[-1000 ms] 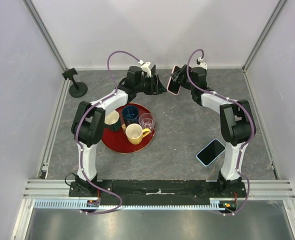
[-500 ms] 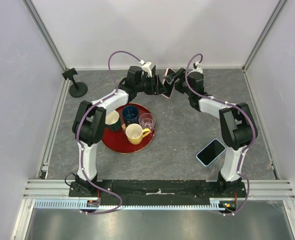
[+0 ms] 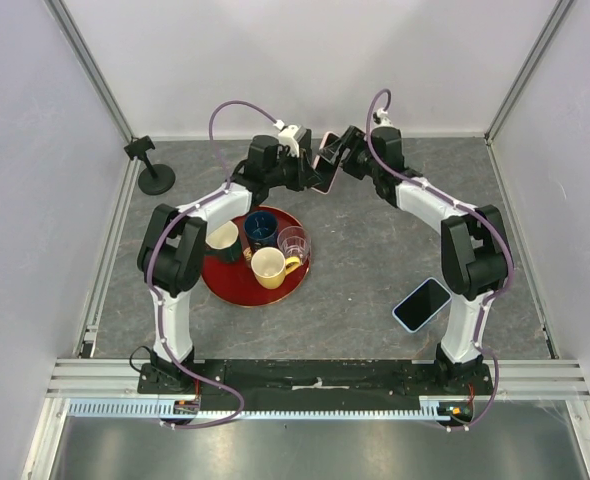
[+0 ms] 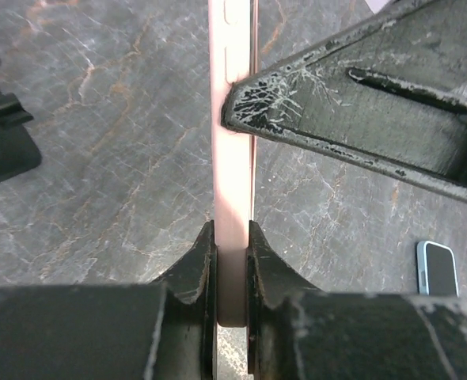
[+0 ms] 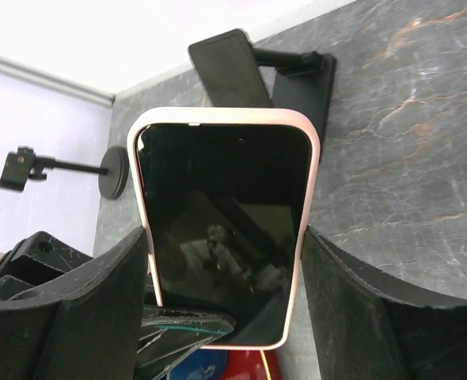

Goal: Place the phone on the phone stand

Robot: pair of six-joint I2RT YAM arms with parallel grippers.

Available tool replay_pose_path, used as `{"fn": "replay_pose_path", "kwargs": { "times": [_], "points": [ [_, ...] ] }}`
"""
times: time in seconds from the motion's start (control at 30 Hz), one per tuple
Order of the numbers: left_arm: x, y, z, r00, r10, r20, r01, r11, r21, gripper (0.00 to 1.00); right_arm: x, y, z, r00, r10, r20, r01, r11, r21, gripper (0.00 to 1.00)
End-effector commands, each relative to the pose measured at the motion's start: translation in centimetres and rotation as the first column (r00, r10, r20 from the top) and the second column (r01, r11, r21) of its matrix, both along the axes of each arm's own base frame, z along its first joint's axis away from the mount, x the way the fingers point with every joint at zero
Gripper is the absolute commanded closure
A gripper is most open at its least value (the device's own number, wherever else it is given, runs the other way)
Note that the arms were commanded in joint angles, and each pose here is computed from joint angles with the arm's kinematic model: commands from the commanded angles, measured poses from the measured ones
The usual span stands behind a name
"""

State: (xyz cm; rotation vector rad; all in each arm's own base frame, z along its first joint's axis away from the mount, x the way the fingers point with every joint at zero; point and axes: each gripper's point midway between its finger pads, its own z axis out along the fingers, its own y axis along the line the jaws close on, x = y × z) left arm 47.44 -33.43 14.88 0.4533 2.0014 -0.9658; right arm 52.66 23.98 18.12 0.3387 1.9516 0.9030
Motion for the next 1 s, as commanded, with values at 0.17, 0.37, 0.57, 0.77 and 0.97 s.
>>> {"fn": "replay_pose_path", "kwargs": {
  "times": [0.17,0.37,0.57,0.77,0.97],
  "points": [
    [0.2,1.2,4.1,0.971,0.009,0.238,-0.018,0.999,0.039,0.98,1.3,0.5,6.3,0.996,0.070,0.063,-0.067,0.997,-0.048,0.12],
    [0.1,1.2,4.2,0.970,0.010,0.244,-0.022,0.999,0.043,0.98,1.6,-0.1,6.8,0.996,0.045,0.081,-0.038,0.995,-0.087,0.02],
    [0.0,1.2,4.3,0.969,0.007,0.248,-0.017,0.999,0.040,0.98,1.9,-0.3,6.9,0.996,0.029,0.079,-0.022,0.995,-0.093,0.02],
    [-0.1,1.0,4.4,0.967,0.004,0.254,-0.014,0.999,0.039,0.98,2.3,0.2,6.0,0.997,0.034,0.063,-0.028,0.996,-0.088,0.02],
    [-0.1,1.1,4.8,0.963,0.018,0.269,-0.027,0.999,0.031,0.98,2.2,0.2,4.7,0.999,0.025,0.020,-0.023,0.995,-0.101,0.03]
  ]
}}
